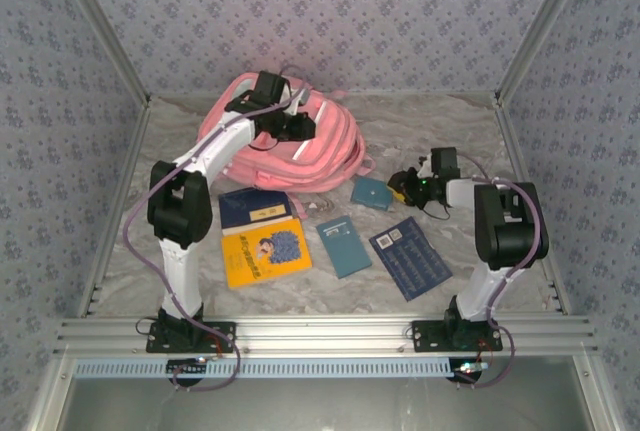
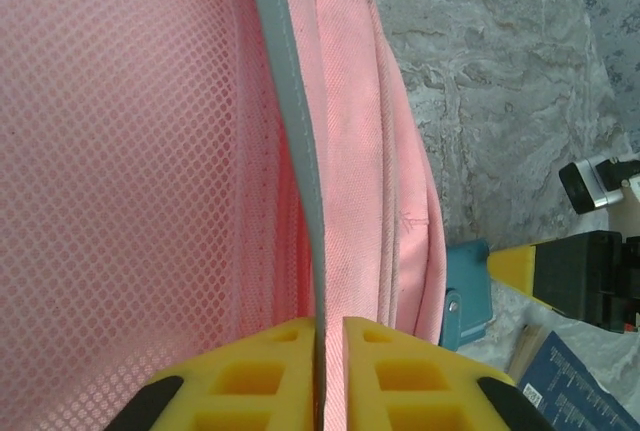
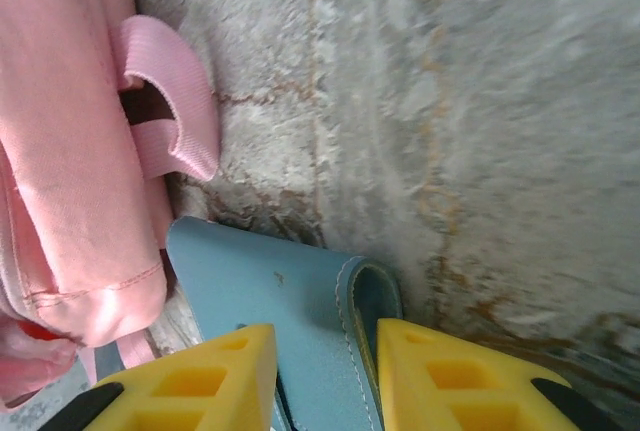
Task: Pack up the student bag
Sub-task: Open the student bag at the top-center of the table.
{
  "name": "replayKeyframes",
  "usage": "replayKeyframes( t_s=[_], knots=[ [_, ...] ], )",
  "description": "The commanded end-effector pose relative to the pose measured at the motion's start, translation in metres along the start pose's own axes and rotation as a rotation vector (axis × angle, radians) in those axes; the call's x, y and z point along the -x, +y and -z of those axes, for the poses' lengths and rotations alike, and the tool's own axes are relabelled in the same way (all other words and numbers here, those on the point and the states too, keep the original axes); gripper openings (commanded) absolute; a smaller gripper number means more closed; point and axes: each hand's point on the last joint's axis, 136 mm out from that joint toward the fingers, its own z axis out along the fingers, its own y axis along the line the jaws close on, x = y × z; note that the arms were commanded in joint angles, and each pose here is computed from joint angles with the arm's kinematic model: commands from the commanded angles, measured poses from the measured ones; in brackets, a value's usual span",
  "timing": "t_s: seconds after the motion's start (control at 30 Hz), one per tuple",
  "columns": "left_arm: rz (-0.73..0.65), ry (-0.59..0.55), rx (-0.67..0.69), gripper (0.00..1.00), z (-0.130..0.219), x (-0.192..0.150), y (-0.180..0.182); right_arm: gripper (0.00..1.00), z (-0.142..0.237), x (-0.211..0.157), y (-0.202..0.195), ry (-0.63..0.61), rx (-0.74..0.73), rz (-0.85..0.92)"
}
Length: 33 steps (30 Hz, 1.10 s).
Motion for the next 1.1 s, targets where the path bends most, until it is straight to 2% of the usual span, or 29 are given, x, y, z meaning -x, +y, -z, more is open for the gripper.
replayKeyframes(
  t_s=[0.0, 0.33, 0.43, 0.63, 0.77, 0.8, 0.97, 1.07],
  knots=[
    [-0.002, 0.001, -0.047, 0.11, 0.006, -0.003, -0.011, 0.34, -0.010, -0.007, 0.021, 0.042, 0.084, 0.015],
    [0.017, 0.008, -0.070, 0.02, 0.002, -0.009, -0.011, 0.31, -0.024, -0.016, 0.049, 0.079, 0.189, 0.031],
    [0.023, 0.011, -0.081, 0.00, 0.001, -0.011, -0.012, 0.27, -0.029, -0.016, 0.056, 0.076, 0.203, 0.008],
    [0.021, 0.002, -0.082, 0.00, 0.007, -0.009, -0.013, 0.08, -0.036, -0.020, 0.051, 0.100, 0.145, 0.016],
    [0.020, -0.029, -0.076, 0.00, 0.020, 0.000, -0.013, 0.00, -0.026, -0.018, 0.038, 0.077, 0.093, 0.018],
    [0.024, -0.039, -0.071, 0.00, 0.025, 0.003, -0.011, 0.00, -0.023, -0.018, 0.033, 0.069, 0.069, 0.015],
    [0.037, -0.127, -0.049, 0.14, 0.059, 0.027, -0.006, 0.00, 0.009, -0.012, 0.018, -0.009, -0.063, 0.067],
    [0.039, -0.138, -0.053, 0.16, 0.068, 0.035, -0.002, 0.00, 0.027, -0.006, 0.020, -0.055, -0.064, 0.071]
  ],
)
